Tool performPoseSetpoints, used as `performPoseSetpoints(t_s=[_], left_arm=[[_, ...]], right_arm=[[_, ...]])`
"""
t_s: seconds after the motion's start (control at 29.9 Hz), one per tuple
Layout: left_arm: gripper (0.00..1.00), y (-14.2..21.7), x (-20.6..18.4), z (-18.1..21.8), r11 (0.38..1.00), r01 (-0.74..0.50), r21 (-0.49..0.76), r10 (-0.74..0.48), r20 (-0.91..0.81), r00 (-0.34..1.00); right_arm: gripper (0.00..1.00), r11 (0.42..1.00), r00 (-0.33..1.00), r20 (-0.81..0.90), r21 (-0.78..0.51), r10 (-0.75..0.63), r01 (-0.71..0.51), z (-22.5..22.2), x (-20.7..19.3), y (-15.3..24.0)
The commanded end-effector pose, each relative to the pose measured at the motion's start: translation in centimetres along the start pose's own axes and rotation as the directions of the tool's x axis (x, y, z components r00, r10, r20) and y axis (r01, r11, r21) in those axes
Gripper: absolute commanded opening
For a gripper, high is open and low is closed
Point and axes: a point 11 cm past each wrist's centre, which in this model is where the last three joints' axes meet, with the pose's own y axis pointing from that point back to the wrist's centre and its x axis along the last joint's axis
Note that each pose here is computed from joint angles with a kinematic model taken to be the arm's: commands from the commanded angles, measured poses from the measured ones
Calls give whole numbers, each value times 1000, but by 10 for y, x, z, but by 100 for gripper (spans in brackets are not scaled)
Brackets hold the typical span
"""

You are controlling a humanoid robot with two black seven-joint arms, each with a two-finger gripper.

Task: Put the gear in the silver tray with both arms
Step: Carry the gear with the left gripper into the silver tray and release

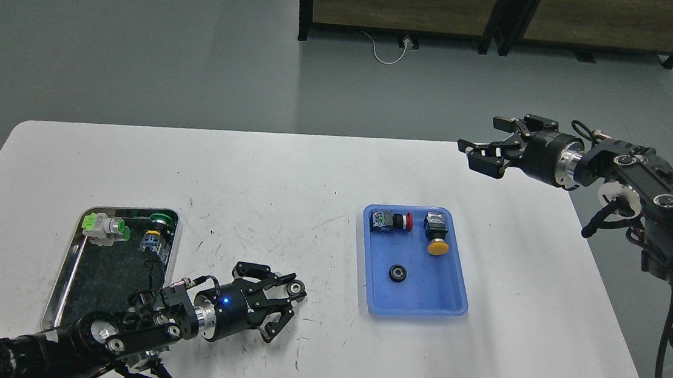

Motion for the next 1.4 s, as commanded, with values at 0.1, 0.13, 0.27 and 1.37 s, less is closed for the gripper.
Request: performPoseSetpoints(t_s=[0.1,0.13,0.27,1.37], left_arm=[[30,15,39,4,998,-56,3,56,3,998],[30,20,47,4,998,-68,4,68,0,998],[30,49,91,6,990,-140,10,140,-18,990],[32,244,99,-73,946,-223,235,256,-121,959]], right_arm=[[91,1000,1000,0,3,0,0,0,0,0],[91,1000,1000,0,3,0,0,0,0,0],[91,1000,1000,1,6,-1,1,-1,-1,-1],[91,999,999,24,3,-35,35,1,-25,-25]])
